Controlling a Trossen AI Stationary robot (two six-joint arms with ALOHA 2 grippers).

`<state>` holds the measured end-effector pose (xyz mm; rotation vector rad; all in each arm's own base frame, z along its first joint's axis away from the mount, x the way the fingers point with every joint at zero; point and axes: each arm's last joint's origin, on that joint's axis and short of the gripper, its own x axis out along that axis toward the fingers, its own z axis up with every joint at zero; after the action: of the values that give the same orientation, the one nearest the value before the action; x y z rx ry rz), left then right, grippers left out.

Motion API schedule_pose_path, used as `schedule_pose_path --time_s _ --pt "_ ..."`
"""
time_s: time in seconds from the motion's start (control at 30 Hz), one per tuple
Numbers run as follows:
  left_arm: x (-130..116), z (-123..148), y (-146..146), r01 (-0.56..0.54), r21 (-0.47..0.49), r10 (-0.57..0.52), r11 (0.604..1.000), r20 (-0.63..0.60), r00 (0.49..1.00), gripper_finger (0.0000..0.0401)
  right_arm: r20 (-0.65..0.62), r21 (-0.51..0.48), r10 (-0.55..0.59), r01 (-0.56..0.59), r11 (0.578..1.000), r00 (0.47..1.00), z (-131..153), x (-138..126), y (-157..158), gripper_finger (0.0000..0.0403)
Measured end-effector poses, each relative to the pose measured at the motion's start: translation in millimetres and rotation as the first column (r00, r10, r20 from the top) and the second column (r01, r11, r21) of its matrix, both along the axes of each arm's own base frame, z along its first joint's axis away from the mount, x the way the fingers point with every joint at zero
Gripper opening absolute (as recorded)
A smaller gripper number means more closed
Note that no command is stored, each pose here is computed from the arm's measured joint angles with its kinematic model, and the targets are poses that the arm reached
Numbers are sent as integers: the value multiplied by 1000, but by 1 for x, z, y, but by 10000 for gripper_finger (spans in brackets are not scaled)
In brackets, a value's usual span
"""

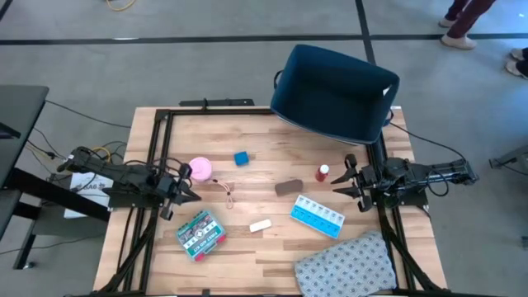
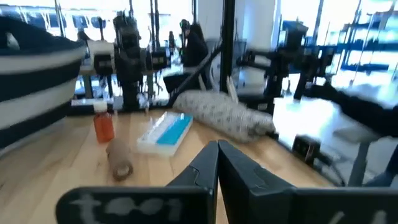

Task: Pick & place medical supplies in basket/bin
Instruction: Put the orange pill bottle into the blue bin

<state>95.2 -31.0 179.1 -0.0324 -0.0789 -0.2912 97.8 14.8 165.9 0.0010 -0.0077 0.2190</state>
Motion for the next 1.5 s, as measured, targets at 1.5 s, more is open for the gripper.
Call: schedule_pose_path --time_s 1.5 --pt "-3 21 15 -423 -256 463 869 117 879 2 204 -100 -123 146 984 971 25 2 -3 121"
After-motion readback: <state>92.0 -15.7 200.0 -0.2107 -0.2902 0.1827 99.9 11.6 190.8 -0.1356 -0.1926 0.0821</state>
